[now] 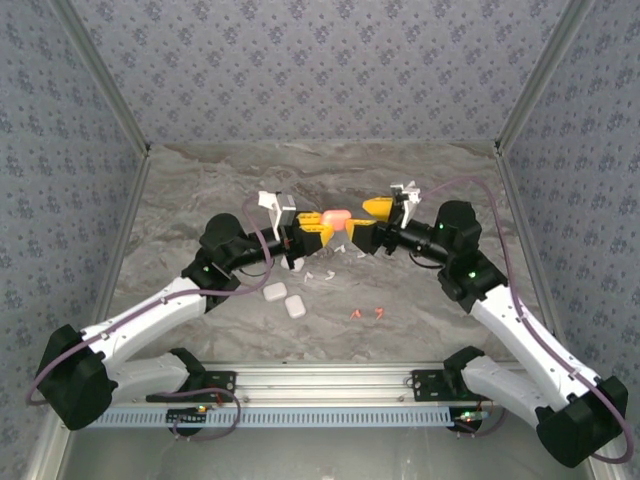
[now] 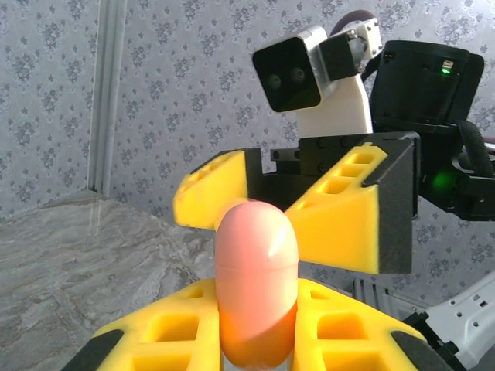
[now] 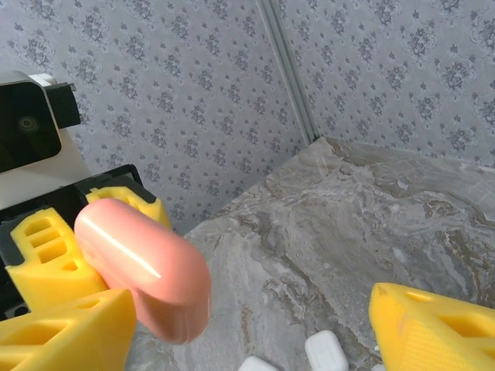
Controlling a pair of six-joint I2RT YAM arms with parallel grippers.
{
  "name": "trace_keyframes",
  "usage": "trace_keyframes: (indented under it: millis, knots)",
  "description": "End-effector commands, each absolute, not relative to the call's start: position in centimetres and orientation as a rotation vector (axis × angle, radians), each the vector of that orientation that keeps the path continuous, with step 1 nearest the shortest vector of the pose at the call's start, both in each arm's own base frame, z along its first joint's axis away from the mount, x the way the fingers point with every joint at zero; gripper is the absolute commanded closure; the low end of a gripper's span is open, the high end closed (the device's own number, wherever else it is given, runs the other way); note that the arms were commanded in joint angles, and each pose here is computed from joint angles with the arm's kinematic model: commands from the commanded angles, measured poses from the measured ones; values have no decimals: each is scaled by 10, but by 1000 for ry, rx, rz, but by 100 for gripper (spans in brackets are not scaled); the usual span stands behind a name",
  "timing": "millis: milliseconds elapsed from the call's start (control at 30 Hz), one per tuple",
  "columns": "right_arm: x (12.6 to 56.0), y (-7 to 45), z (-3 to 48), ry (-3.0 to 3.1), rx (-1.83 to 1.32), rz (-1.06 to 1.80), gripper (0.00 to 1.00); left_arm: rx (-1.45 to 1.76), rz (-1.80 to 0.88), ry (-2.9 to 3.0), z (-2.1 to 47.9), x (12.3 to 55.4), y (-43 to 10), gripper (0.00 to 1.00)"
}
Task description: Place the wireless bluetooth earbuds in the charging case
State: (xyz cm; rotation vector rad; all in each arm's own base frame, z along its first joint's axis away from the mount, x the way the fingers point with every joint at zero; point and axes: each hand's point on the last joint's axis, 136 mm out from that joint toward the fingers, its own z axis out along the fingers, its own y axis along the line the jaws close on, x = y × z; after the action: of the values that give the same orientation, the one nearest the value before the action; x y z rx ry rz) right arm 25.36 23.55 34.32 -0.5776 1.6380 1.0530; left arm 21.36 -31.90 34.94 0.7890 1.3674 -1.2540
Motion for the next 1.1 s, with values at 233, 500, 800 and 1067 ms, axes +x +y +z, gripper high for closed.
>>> trace_keyframes:
  millis: [233,500,800,1067]
  knots:
    - [261,242,368,1590,-591,1053,24,861,-1274,1245,376,198,-321,100]
    - [265,241,372,1596,-590,1042,24,869,-1260,1248,374,200,-322,100]
    - [244,225,384,1572,-591,1036,24,855,-1148,1216,360,207,-316,100]
    - [236,176,324,1926,-283,879,28,853,-1012,1197,333,205,-299,100]
